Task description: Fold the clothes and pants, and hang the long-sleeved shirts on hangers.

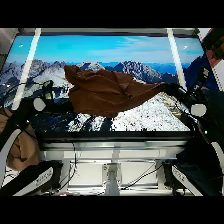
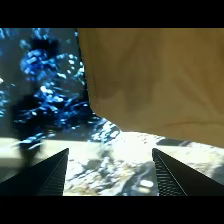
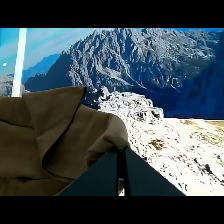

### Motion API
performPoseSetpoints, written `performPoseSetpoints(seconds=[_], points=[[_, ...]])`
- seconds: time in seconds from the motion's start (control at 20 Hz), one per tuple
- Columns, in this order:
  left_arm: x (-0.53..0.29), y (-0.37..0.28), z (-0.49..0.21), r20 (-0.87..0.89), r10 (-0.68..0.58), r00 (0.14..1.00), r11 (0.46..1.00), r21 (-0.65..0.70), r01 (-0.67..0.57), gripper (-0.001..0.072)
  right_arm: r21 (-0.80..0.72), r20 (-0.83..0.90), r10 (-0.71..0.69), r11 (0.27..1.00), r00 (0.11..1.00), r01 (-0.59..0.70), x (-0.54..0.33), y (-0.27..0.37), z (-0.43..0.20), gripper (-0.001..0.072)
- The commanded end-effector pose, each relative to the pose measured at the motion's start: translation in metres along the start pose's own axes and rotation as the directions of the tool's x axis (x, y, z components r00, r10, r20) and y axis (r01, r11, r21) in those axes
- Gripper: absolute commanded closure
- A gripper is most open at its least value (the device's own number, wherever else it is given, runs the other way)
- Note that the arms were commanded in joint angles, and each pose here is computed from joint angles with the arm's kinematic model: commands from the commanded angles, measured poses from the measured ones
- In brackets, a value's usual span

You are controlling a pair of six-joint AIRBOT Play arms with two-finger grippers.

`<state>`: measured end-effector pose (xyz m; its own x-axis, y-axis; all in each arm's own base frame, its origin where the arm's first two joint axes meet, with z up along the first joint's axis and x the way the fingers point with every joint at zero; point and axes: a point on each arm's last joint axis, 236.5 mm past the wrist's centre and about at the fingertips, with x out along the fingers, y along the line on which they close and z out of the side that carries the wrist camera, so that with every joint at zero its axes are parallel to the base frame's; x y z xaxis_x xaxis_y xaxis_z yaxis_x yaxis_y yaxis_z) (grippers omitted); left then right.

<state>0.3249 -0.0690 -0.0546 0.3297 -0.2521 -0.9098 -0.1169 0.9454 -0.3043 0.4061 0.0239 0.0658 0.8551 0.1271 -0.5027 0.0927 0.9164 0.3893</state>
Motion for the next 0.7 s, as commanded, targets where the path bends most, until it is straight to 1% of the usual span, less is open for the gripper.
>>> performPoseSetpoints(seconds=[0.0, 0.05, 0.15, 0.2, 0.35, 0.45, 0.65], points=[[0.0, -0.014, 0.015, 0.024, -0.242, 0.97, 0.965, -0.095, 0.243, 0.0105, -0.001, 0.0, 0.0, 1.0, 1.0, 0.0, 0.0, 0.0, 0.0, 0.0699], [0.0, -0.013, 0.021, 0.038, -0.292, 0.956, 0.952, -0.088, 0.294, 0.0105, -0.002, 0.0, 0.0, 1.0, 1.0, 0.0, 0.0, 0.0, 0.0, 0.0699], [0.006, -0.007, 0.019, 0.018, -0.331, 0.943, 0.939, -0.098, 0.331, 0.0105, -0.004, 0.0, -0.001, 1.0, 1.0, 0.001, 0.0, 0.0, 0.0, 0.0699], [0.011, -0.005, 0.015, -0.004, -0.334, 0.943, 0.938, -0.095, 0.332, 0.0105, -0.005, 0.0, -0.001, 1.0, 1.0, 0.001, 0.0, 0.0, 0.0, 0.0699], [0.027, -0.009, 0.007, -0.046, -0.365, 0.93, 0.931, -0.03, 0.364, 0.0105, -0.005, 0.0, -0.001, 1.0, 1.0, 0.001, 0.0, 0.0, 0.0, 0.0699], [0.033, -0.011, 0.009, -0.039, -0.387, 0.921, 0.922, -0.01, 0.387, 0.0104, -0.004, -0.001, -0.001, 1.0, 1.0, 0.001, 0.0, 0.0, 0.0, 0.0699], [0.039, -0.006, 0.012, -0.028, -0.371, 0.928, 0.928, 0.028, 0.372, 0.0103, -0.004, -0.001, -0.001, 1.0, 1.0, 0.001, 0.0, 0.0, 0.0, 0.0699]])
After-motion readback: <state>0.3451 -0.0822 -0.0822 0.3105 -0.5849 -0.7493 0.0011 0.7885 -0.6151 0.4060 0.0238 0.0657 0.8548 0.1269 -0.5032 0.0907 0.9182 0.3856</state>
